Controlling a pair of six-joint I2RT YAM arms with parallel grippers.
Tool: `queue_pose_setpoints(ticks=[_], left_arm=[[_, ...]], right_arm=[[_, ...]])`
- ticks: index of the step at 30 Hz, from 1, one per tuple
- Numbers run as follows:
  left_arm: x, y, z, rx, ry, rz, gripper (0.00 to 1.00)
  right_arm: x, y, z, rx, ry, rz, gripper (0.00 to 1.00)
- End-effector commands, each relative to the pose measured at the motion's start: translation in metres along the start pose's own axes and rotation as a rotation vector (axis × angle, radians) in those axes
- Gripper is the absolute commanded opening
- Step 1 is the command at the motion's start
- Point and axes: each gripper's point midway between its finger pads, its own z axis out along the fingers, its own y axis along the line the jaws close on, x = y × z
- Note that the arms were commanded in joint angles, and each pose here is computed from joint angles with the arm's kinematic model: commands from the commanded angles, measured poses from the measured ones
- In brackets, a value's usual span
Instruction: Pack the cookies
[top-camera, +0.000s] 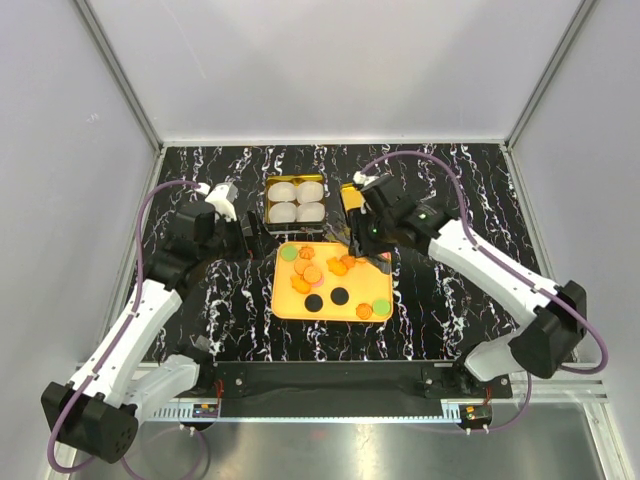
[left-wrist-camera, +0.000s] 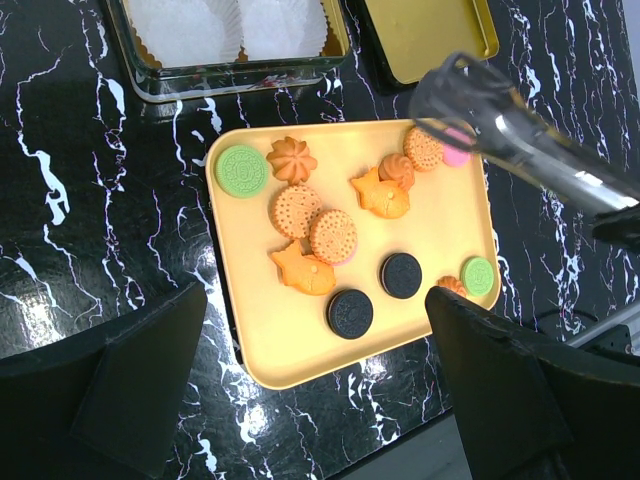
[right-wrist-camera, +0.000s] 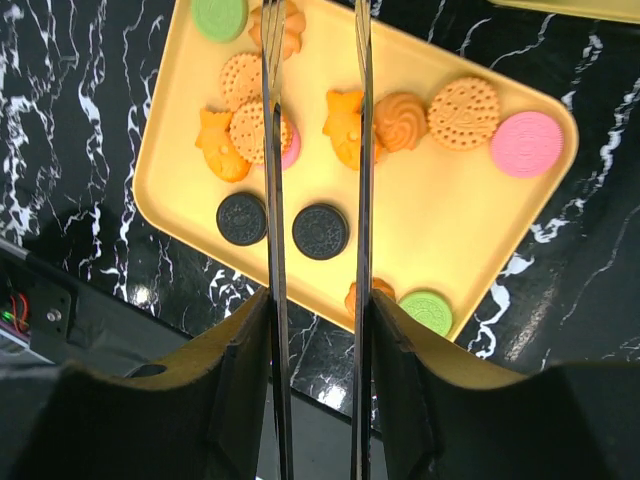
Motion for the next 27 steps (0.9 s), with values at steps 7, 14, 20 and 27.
queue_pose_setpoints(ticks=[7,14,20,27], left_arm=[[-0.009,0.001,0.003,-0.004,-0.035,0.0,0.99],[-0.008,0.002,0.003,-0.007,-0.032,-0.001,0.99],[-0.009,0.004,0.003,-0.008,-0.033,-0.005,0.99],[-0.009,0.004,0.003,-0.008,-0.035,-0.004,0.99]], right_arm=[[0.007,0.041,0.012,-0.045,0.058,-0.122,0.52],[0.017,0.047,0.021,-0.051,0.099,-0.159,0.53],[0.029,0.053,0.028,-0.052,0.132,-0.191,0.55],[0.04,0.058,0.03,-0.048,0.161,-0.219,0.57]])
